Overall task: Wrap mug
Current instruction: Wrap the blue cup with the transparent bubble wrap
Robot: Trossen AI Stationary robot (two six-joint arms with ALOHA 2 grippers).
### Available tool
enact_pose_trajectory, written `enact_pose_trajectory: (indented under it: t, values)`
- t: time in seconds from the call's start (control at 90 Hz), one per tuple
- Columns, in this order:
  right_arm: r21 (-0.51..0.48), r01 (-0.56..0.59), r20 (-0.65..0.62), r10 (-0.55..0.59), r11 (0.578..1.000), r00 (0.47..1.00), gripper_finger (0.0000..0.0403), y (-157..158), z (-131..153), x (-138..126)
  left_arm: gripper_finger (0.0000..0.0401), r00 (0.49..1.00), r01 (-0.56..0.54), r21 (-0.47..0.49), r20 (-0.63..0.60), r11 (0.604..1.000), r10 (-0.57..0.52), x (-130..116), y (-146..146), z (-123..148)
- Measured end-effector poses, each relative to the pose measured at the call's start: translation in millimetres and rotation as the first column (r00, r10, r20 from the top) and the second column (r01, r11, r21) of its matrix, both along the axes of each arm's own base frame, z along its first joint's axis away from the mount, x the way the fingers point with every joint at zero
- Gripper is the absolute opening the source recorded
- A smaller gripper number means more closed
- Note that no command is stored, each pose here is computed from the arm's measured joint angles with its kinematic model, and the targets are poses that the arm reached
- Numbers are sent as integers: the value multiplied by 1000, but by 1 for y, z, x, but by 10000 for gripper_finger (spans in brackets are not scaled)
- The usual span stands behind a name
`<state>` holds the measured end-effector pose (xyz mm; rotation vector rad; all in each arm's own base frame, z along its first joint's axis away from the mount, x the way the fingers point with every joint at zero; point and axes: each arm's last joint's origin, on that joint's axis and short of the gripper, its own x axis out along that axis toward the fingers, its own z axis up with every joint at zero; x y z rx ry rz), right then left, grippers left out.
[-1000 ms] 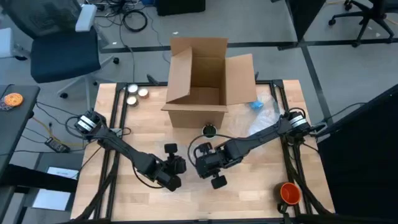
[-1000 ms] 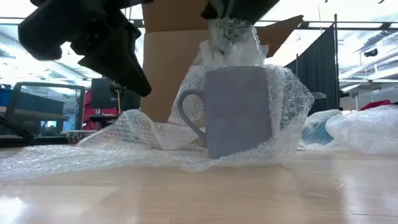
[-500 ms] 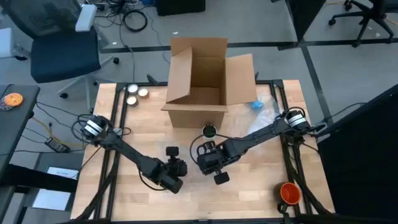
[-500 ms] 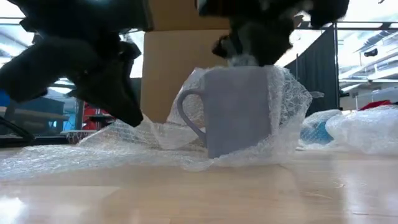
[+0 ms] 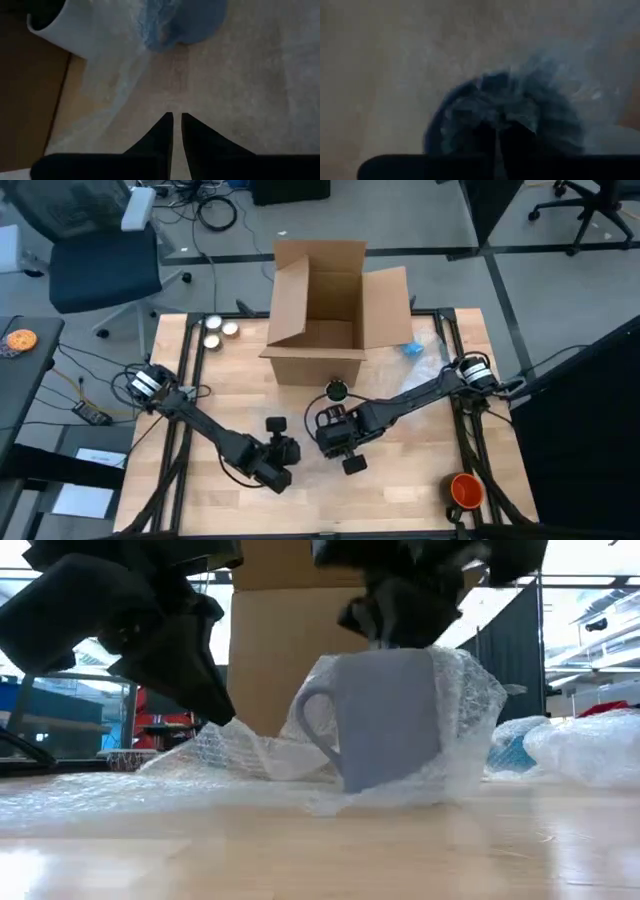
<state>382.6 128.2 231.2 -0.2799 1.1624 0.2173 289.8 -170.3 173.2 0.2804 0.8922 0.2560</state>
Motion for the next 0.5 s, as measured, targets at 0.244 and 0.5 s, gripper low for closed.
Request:
enact_pose_trajectory:
  t: [0.244,0.5]
  values:
    - [-63,79,-43,-82,995,996,8,-3,38,-5,23,1000,1,-1,0,1000,-1,0,-1,0]
    - [-13,336,-54,-336,942,940,66,-19,39,-3,23,1000,8,-3,0,1000,-8,-2,-4,0]
